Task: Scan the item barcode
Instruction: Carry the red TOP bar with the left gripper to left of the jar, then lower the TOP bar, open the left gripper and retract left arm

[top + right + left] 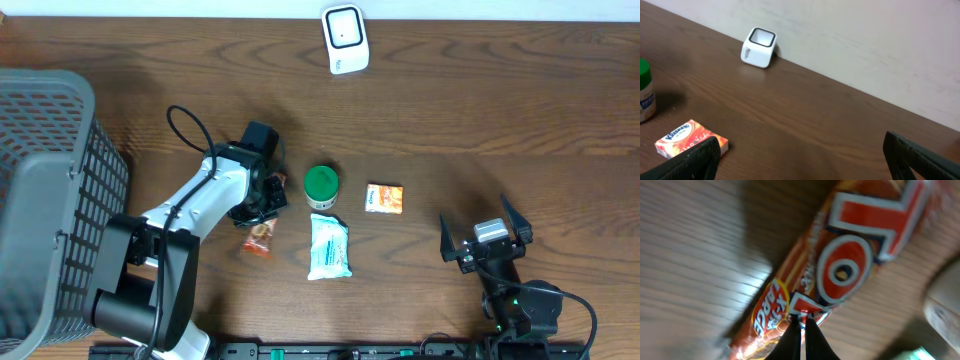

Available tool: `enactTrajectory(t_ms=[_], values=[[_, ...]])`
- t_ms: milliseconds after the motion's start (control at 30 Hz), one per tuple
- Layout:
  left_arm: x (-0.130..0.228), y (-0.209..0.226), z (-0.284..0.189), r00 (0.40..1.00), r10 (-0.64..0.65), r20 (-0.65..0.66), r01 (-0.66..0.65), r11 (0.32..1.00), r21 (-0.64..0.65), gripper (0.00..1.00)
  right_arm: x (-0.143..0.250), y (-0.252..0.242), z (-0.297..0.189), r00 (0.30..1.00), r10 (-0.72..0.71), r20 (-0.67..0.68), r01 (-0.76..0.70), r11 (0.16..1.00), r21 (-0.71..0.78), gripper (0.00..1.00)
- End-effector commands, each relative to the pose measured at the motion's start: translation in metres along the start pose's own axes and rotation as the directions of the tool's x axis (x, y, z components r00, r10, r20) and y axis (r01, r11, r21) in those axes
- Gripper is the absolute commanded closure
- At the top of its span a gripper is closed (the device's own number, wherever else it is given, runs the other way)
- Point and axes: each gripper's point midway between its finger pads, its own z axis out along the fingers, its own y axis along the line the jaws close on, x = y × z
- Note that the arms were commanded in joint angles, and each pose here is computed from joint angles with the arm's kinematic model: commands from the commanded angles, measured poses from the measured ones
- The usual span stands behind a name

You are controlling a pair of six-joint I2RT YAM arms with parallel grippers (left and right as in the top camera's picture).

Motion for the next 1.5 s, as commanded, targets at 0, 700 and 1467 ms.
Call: enactTrajectory(t_ms=[0,700,1467], values=[[-0.019,0.025,-0.003,0.992,-0.049,0.119,0.065,0.988,-0.138,0.93,0.0,0.004,0.0,1.0,0.013,0.0,-0.013,1.0,-0.015,0.01],[-0.034,-0.019,-0.073,0.962,-0.077,0.263,0.042,0.99,0.137,0.93,0.0,0.004,0.0,1.0,0.013,0.0,-0.013,1.0,-0.015,0.01],[-0.053,0.0,-0.042,0.954,-0.073,0.291,0.082,0.996,-0.018,0.93,0.0,0.004,0.0,1.0,0.013,0.0,-0.013,1.0,-0.015,0.01]])
